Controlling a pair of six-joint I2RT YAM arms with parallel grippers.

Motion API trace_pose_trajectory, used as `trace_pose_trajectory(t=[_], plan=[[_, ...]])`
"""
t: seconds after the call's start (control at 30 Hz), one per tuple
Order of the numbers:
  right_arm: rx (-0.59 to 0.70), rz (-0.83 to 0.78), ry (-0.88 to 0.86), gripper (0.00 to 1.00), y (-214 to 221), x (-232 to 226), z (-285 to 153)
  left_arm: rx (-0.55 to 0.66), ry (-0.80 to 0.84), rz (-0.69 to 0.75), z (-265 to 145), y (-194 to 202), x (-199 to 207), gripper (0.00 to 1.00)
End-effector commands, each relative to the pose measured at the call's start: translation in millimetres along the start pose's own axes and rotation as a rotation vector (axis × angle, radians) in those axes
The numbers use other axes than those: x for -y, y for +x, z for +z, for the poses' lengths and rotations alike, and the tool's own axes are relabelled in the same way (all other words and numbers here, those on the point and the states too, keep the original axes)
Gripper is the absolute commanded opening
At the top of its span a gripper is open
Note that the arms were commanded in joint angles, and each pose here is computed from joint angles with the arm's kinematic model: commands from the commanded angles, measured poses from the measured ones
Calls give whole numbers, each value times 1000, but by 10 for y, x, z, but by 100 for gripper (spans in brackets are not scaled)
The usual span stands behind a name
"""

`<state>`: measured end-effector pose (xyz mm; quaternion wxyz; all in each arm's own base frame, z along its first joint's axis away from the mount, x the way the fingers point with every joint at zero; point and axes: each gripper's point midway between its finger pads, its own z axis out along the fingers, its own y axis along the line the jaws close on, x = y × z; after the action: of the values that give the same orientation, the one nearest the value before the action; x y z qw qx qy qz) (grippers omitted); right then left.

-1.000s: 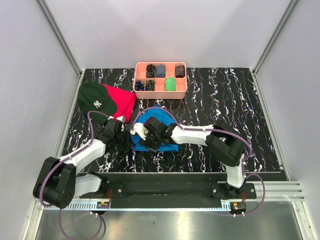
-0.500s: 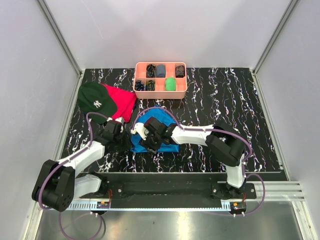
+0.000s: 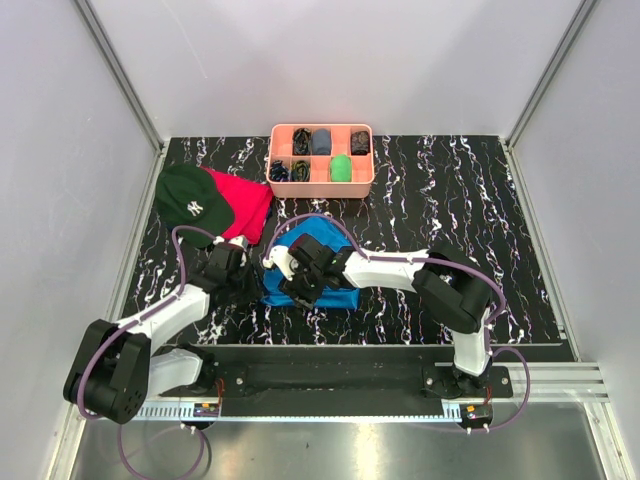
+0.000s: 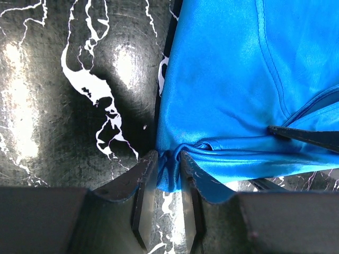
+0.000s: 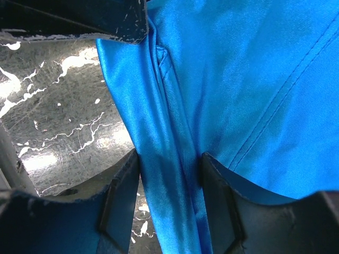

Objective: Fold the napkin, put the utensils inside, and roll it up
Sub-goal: Roll the napkin with the utensil

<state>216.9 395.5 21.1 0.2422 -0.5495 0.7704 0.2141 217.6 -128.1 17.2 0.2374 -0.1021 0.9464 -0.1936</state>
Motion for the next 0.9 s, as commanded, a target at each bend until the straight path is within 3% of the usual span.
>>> trace_pose_trajectory(t=[0.0, 0.2, 0.37, 0.63, 0.8, 0.87], plan=[[24, 16, -18, 56, -89, -34, -126, 10, -23, 3, 71, 13, -85, 29], [28, 14, -24, 57, -106, -40, -120, 8, -29, 2, 91, 19, -97, 24], [53, 2, 23, 63, -216, 32, -209, -19, -38, 0, 123, 42, -104, 0], [206, -117, 246, 70, -545, 156, -549, -47, -24, 11, 124, 7, -32, 0], [217, -208, 270, 69, -546, -15, -512, -74, -18, 12, 109, -1, 16, 0], [199, -221, 245, 64, -501, -87, -420, -77, -13, 12, 108, -11, 35, 0]])
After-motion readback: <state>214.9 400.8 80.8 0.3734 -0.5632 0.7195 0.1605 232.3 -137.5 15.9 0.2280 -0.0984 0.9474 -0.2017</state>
